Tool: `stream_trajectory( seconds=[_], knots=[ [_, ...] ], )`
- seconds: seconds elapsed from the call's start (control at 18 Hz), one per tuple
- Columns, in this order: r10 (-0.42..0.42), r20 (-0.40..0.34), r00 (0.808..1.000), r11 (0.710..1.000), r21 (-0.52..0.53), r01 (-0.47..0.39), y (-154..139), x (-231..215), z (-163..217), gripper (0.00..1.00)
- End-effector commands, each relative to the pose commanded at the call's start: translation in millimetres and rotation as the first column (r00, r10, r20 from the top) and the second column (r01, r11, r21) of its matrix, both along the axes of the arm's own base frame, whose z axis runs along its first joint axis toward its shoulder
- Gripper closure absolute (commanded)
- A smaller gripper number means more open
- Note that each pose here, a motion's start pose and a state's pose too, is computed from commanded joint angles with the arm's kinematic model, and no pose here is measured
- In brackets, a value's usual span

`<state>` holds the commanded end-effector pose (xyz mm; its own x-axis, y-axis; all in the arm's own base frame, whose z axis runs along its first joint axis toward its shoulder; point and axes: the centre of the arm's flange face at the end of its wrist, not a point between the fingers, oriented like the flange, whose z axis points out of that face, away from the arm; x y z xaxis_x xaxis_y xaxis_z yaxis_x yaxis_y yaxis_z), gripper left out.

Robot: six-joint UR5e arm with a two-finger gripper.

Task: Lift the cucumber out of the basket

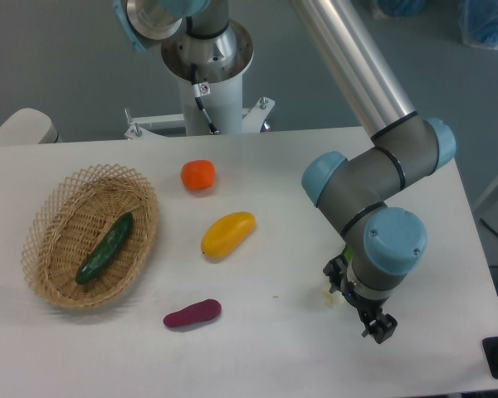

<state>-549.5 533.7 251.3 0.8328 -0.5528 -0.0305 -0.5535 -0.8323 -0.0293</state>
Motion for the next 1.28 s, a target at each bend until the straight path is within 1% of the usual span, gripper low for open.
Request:
stream_trajectory(
  seconds=[0.39, 0.61, 0.67, 0.78, 0.83, 0.89, 1.0, 1.11, 1.28],
  knots=[
    [0.003, 0.007, 1.0, 1.0, 0.005, -0.003, 0, 1, 0, 0.0],
    [0.024, 0.041, 0.999, 0.998, 0.054, -0.027, 2, 1, 1, 0.0],
    [0.045, 0.047, 0.998, 0.997, 0.058, -0.048, 0, 1, 1, 0.0],
    [0.135, 0.061, 0.989, 0.989, 0.052, -0.138, 0, 7, 3, 0.0],
    [0.172, 0.066, 0.983, 0.983, 0.048, -0.176, 2, 14, 8, 0.0],
    [0.188, 0.071, 0.98, 0.98, 0.047, -0.191, 4, 26, 13, 0.0],
    [0.178, 0.093, 0.98, 0.982, 0.047, -0.183, 10, 62, 22, 0.0],
    [0.2, 0.123, 0.972, 0.978, 0.04, -0.206, 4, 97, 28, 0.0],
    [0.217, 0.143, 0.966, 0.974, 0.037, -0.224, 10, 159, 47, 0.0]
  ],
)
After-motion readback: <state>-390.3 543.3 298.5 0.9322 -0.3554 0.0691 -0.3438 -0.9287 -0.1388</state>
